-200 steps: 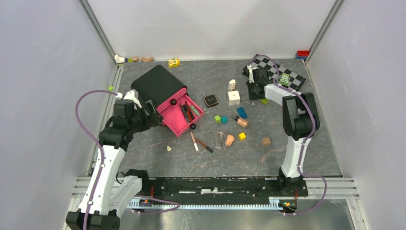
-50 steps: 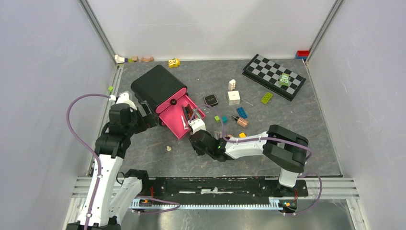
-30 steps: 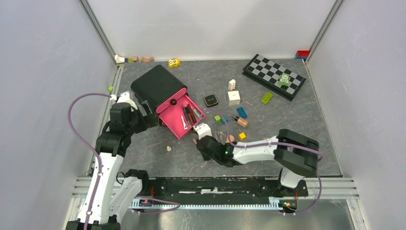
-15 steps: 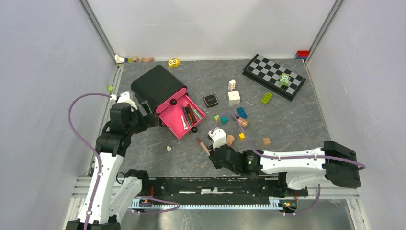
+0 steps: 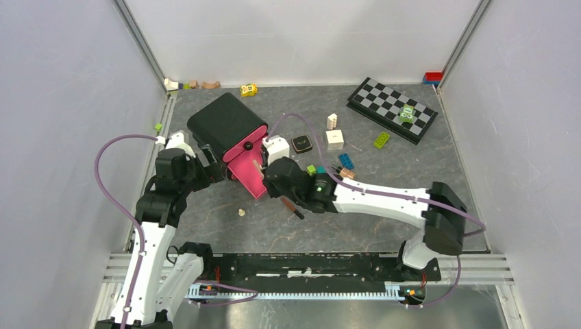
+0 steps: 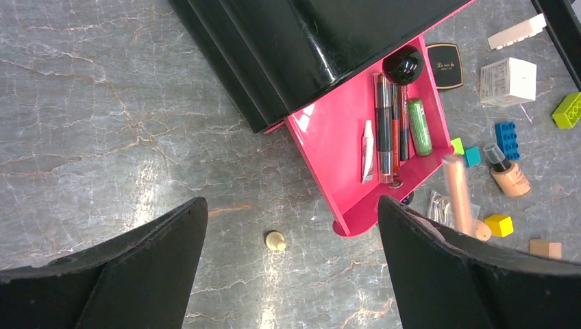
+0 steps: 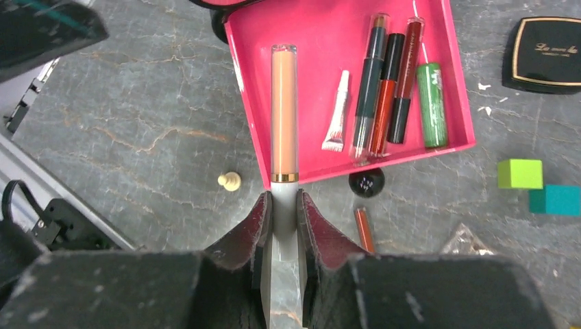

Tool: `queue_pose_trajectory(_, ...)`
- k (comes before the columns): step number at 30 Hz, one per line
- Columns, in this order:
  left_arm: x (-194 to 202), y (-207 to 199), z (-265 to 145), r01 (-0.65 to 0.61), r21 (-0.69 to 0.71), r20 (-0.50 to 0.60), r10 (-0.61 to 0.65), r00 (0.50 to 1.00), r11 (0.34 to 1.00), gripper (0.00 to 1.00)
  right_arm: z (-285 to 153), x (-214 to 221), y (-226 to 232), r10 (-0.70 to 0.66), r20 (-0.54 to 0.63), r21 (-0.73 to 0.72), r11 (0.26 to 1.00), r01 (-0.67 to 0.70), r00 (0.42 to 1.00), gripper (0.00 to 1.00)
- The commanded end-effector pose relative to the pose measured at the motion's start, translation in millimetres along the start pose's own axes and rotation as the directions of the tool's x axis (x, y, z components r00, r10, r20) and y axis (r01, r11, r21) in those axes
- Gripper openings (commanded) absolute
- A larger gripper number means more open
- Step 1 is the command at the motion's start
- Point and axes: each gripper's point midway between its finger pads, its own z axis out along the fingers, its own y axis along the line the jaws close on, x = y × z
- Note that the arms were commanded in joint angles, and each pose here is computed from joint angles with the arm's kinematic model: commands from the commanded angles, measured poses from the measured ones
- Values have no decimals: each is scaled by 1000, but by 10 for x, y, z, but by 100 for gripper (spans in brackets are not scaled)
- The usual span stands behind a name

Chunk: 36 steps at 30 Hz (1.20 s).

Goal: Organize the makeup
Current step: Place the makeup in the drawer.

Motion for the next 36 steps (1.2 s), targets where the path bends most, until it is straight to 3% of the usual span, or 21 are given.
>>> queue_pose_trajectory(1,-69,-52,-9,-13,23,27,12,1000,1000,100,278,-84,86,0,-28,-27,1000,-1,1000,4)
queue_pose_trajectory(9,-88,-36,-42,-8,16,43,8,999,1000,100,769,-57,59,31,-47,-1,1000,-31,998,2)
queue_pose_trajectory(25,-95,-21,-32,-10,7,44,9,999,1000,100,1262,80,-18,42,-50,38,998,-40,998,4)
queue_pose_trajectory(32,-90,-25,-21,-10,8,39,10,999,1000,100,1381,148,-118,37,-67,68,997,-33,997,10)
queue_pose_trajectory(36,-83,-27,-11,-10,9,34,9,999,1000,100,1408,221,-152,33,-85,74,997,-27,996,19)
